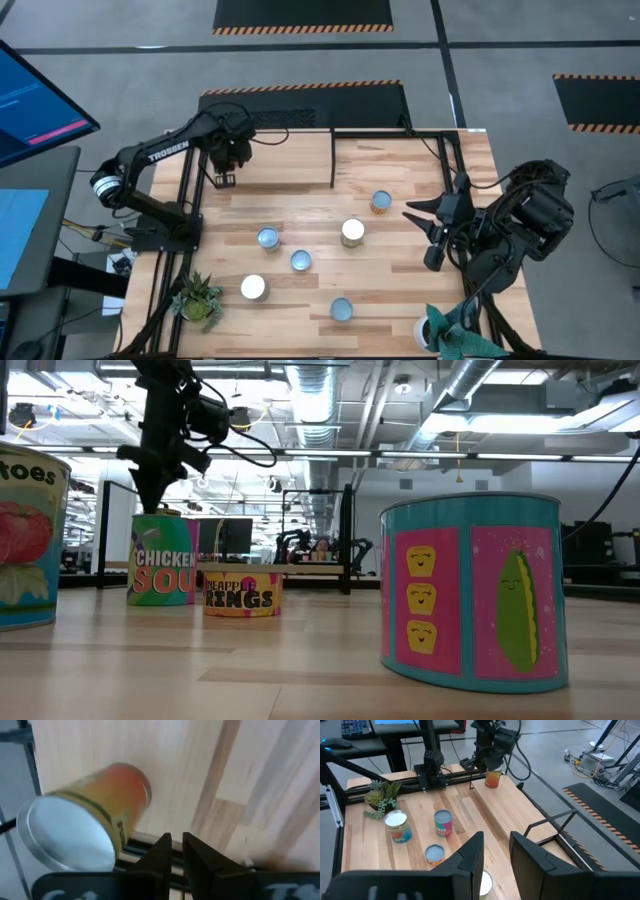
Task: Pick and place cans onto a shelf
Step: Put the green peas can on the shelf, then put the tomatoes can on the shelf aligned with the green peas can
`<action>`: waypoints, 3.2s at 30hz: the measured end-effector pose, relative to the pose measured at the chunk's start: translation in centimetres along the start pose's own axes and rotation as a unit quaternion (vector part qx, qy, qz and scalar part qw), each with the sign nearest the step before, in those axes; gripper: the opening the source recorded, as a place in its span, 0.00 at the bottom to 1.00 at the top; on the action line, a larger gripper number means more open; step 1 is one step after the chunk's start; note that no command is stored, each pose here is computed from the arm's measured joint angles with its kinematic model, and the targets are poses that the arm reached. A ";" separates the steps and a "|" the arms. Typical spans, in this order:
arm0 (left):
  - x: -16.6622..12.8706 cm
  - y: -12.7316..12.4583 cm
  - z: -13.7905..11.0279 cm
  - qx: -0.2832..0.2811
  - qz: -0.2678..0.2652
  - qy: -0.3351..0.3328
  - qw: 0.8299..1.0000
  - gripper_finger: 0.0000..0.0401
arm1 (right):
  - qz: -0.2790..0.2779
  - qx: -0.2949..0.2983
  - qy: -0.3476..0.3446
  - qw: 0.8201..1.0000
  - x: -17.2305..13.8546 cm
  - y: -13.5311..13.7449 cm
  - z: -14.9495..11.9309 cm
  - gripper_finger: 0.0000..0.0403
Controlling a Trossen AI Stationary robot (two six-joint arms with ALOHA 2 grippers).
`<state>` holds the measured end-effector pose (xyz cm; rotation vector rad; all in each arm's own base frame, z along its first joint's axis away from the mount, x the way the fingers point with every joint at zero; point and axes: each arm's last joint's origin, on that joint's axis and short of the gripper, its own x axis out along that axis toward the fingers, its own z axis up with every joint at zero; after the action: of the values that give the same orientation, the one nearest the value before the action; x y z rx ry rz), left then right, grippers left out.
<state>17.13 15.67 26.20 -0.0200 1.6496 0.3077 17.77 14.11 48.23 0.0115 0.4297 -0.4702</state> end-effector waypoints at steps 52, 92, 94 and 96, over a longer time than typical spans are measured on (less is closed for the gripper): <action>0.5 0.6 2.7 -0.055 -0.036 -0.187 0.980 0.06 | 0.001 0.001 0.000 1.000 0.0 0.0 0.0 0.29; -2.7 -19.8 0.2 -0.113 -0.261 -0.034 0.958 0.35 | 0.037 -0.037 0.038 0.998 0.0 0.2 -0.2 0.29; -2.9 -20.5 0.1 -0.111 -0.297 -0.021 0.948 0.40 | 0.037 -0.049 0.038 0.997 0.0 0.2 -0.2 0.29; -3.1 -21.2 0.0 -0.111 -0.327 -0.009 0.938 0.45 | 0.037 -0.055 0.037 0.997 0.0 0.2 -0.2 0.29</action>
<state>21.65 -5.22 25.29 -0.7209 1.4887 -0.0203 17.75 14.30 48.02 -0.0623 0.5264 -0.3728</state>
